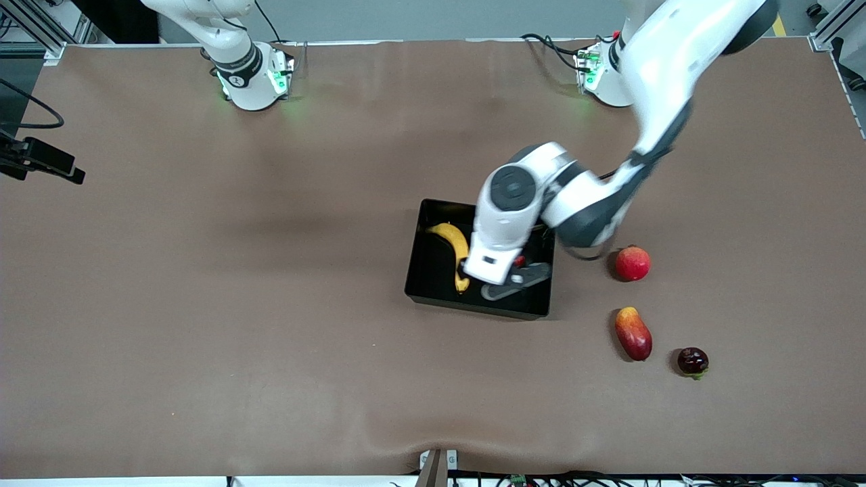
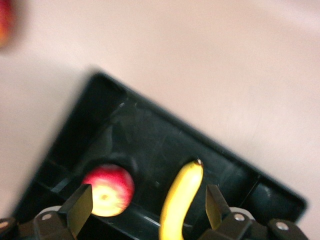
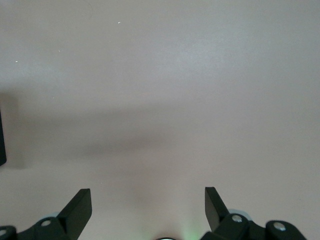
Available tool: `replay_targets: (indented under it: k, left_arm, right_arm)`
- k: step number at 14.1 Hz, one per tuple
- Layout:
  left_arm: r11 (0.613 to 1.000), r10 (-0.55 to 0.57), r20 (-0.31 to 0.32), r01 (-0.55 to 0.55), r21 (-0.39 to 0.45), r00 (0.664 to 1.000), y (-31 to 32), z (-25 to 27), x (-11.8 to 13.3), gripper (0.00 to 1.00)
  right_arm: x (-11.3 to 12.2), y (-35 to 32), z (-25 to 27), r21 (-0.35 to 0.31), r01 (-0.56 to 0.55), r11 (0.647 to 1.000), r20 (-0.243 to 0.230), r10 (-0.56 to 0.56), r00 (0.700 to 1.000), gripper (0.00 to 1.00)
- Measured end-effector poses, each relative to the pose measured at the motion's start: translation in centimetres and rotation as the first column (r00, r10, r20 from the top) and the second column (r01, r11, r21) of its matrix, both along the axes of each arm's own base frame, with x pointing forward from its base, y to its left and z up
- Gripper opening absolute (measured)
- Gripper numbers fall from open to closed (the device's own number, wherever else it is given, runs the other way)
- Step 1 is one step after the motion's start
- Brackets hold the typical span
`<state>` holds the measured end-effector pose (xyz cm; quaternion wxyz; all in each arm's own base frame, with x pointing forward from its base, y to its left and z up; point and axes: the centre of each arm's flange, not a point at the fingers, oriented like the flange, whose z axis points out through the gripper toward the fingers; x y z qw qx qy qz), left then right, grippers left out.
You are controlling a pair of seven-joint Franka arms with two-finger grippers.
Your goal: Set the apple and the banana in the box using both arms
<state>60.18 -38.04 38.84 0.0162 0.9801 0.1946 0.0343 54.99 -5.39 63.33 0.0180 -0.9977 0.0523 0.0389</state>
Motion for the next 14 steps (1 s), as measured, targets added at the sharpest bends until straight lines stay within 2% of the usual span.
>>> replay_targets:
  k: [3, 7, 10, 14]
  left_arm:
    - [0.999, -0.025, -0.018, 0.025, -0.025, 1.0, 8.7, 8.7, 1.7, 1.0]
    - [0.996, -0.088, -0.045, 0.087, -0.023, 0.995, 19.7, 15.0, 2.2, 1.0]
    - [0.994, -0.107, -0.046, 0.108, 0.019, 0.993, 24.5, 18.8, 1.1, 1.0]
    - [0.977, -0.192, -0.047, 0.195, 0.084, 0.98, 28.9, 24.1, -1.3, 1.0]
  right_arm:
    - [0.0, 0.0, 0.0, 0.0, 0.0, 1.0, -0.001, 0.0, 1.0, 1.0]
    - [0.0, 0.0, 0.0, 0.0, 0.0, 1.0, -0.001, 0.0, 1.0, 1.0]
    - [0.0, 0.1, 0.0, 0.0, -0.001, 1.0, -0.002, 0.001, 1.0, 1.0]
    - [0.0, 0.1, 0.0, 0.0, -0.002, 1.0, -0.002, 0.002, 1.0, 1.0]
